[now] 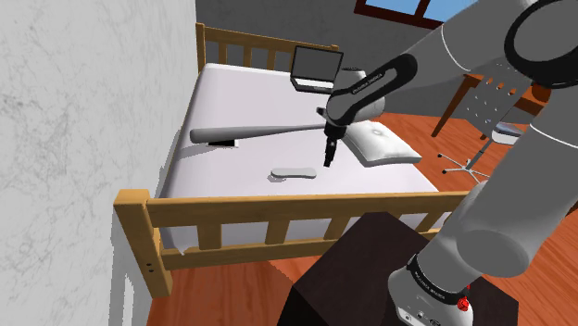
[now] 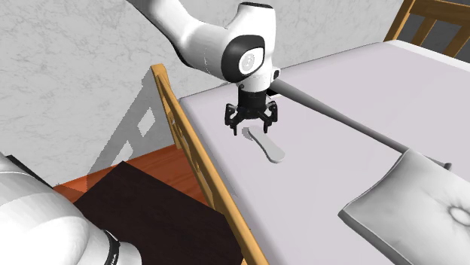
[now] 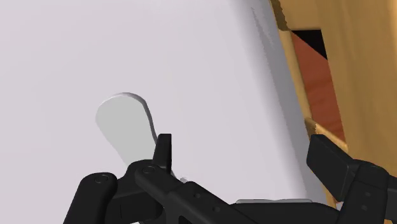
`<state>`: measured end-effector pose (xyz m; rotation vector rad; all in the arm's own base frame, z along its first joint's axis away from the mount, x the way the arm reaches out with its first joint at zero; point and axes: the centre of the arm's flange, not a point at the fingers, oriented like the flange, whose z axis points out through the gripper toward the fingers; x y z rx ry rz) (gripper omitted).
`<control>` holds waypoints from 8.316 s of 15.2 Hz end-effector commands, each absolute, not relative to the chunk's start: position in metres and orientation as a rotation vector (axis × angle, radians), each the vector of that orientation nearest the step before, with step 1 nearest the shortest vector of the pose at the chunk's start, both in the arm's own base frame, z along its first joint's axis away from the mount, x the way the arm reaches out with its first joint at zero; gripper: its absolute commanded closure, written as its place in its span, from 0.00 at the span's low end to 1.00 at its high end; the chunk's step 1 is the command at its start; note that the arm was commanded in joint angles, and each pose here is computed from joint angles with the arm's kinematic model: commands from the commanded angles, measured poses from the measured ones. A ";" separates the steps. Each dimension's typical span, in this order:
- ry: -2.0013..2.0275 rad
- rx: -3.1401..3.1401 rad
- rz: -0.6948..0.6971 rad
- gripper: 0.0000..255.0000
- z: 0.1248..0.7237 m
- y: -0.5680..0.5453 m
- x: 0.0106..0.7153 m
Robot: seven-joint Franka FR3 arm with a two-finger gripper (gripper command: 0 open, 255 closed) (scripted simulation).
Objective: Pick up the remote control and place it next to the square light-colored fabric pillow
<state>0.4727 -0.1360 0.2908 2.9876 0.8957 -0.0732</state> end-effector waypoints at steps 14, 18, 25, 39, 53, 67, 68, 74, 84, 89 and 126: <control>1.415 2.780 -0.001 0.00 0.155 -0.150 0.606; 1.415 2.780 -0.001 0.00 0.134 -0.150 0.606; 1.415 2.780 -0.001 0.00 0.115 -0.151 0.607; 1.415 2.780 -0.001 1.00 0.115 -0.151 0.607; 1.415 2.780 -0.001 1.00 0.189 -0.151 0.607; 1.415 2.780 -0.001 1.00 0.263 -0.151 0.607; 1.415 2.780 -0.001 1.00 0.268 -0.151 0.607; 1.415 2.780 -0.001 1.00 0.300 -0.151 0.607; 1.415 2.780 -0.001 1.00 0.317 -0.198 0.543; 1.415 2.780 -0.001 1.00 0.317 -0.237 0.489; 1.415 2.780 -0.001 1.00 0.239 -0.411 0.251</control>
